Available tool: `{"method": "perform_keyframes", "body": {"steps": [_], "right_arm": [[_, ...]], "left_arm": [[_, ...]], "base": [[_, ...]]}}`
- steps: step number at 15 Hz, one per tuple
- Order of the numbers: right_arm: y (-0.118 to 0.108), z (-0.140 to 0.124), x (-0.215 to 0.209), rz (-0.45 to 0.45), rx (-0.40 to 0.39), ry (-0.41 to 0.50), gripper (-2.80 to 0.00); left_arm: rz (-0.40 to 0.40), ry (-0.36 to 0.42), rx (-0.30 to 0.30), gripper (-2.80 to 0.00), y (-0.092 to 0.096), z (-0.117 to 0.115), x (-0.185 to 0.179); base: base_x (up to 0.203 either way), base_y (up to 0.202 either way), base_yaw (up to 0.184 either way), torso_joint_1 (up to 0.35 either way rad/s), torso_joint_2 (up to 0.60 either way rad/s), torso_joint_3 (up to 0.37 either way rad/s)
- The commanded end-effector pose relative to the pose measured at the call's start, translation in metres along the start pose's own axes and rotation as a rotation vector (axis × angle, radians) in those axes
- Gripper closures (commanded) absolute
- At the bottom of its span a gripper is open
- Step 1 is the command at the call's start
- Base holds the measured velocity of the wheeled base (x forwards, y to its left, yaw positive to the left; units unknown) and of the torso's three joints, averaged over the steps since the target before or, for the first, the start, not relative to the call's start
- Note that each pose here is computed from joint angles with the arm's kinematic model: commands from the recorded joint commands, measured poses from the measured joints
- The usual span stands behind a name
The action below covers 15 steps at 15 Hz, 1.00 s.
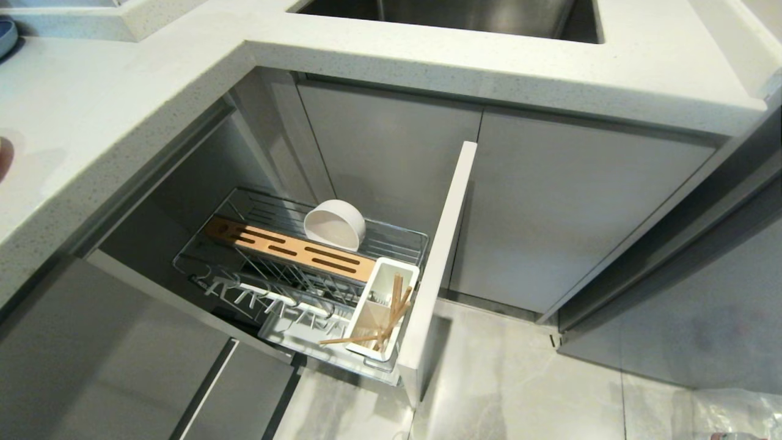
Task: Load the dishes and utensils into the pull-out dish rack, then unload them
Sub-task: Pick up the spoon and place it in the cupboard
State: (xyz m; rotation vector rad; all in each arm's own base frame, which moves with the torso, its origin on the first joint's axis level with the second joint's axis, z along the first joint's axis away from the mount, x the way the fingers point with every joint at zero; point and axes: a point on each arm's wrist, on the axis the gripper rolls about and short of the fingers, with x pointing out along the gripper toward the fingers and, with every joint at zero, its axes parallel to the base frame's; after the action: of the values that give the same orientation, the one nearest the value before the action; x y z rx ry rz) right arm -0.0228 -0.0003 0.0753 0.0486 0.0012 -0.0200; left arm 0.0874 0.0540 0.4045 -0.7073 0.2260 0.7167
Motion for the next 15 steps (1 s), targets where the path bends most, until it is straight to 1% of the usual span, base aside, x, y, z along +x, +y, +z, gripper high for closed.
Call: {"method": "perform_keyframes", "body": {"steps": [1,2,3,4,7,15], "right_arm": [[0.0,0.0,0.0,0.0,0.0,0.001,0.0],[0.0,0.0,0.0,0.0,0.0,0.001,0.0],[0.0,0.0,0.0,0.0,0.0,0.001,0.0],[0.0,0.0,0.0,0.0,0.0,0.001,0.0],[0.0,0.0,0.0,0.0,0.0,0.001,0.0],[0.0,0.0,0.0,0.0,0.0,0.001,0.0]], "left_arm": [[0.009,0.003,-0.02,0.0,-0.001,0.002,0.009],[0.001,-0.006,-0.037,0.0,-0.003,0.003,0.013],[-0.002,0.007,-0.038,0.0,-0.003,0.003,0.017],[-0.007,0.026,-0.039,-2.8,-0.004,0.003,0.022],[-0.003,0.07,-0.047,-2.8,-0.003,0.003,0.036],[0.02,0.117,-0.048,-2.8,-0.004,0.003,0.059]], "base": [[0.0,0.0,0.0,0.0,0.0,0.0],[0.0,0.0,0.0,0.0,0.0,0.0],[0.0,0.0,0.0,0.0,0.0,0.0],[0.0,0.0,0.0,0.0,0.0,0.0],[0.0,0.0,0.0,0.0,0.0,0.0],[0.0,0.0,0.0,0.0,0.0,0.0]]}}
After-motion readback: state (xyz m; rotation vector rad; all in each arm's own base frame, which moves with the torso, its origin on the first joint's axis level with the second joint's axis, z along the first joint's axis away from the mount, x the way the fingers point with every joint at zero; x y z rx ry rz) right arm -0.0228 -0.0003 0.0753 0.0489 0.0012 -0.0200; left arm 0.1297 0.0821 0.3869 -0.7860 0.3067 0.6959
